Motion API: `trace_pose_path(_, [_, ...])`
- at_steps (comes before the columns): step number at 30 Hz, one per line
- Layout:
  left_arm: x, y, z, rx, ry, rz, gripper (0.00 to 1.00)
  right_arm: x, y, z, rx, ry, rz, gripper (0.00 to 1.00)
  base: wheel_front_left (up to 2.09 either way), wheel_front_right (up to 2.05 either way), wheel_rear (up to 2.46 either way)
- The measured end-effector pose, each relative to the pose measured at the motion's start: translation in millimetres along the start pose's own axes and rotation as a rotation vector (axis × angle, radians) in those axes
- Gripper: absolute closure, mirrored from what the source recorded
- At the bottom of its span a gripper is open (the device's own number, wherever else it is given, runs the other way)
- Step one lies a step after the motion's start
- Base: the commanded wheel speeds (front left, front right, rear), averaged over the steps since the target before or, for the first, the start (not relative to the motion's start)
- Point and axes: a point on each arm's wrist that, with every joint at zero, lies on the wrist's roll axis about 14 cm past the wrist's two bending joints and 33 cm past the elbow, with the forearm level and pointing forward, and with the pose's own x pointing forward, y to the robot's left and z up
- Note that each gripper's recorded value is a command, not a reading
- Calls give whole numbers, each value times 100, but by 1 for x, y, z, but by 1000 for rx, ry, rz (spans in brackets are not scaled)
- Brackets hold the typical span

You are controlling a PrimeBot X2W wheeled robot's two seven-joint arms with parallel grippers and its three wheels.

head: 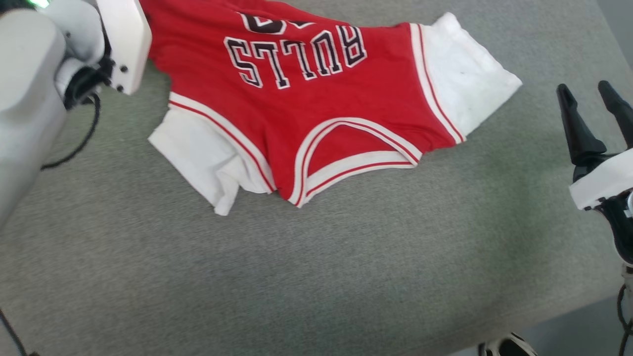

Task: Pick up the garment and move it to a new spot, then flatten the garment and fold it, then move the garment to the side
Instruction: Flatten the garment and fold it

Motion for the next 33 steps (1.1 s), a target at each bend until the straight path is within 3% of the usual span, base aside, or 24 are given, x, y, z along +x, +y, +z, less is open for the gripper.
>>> trace_pose_path(7, [-29,-13,-32,-52,80,-56,0,4,16,4,10,-7,45,0,0,0,0])
trace_pose_path(14, [-69,-30,-74,-170,292,-157,0,7,39,12,21,-25,105,0,0,0,0])
trace_pose_path(27, [-36,-69,-103,-291,381,-278,0,1,20,6,5,-1,52,0,0,0,0])
trace_pose_path(28, [-34,-72,-105,-293,393,-287,12,0,18,6,4,0,46,0,0,0,0])
trace_pose_path(29, [-32,-75,-105,-303,395,-298,65,-2,14,6,4,1,34,0,0,0,0])
trace_pose_path(30, [-32,-74,-105,-316,392,-299,100,-2,12,6,5,0,30,0,0,0,0])
trace_pose_path(33, [-36,-66,-108,-327,392,-274,100,-3,10,6,8,0,25,0,0,0,0])
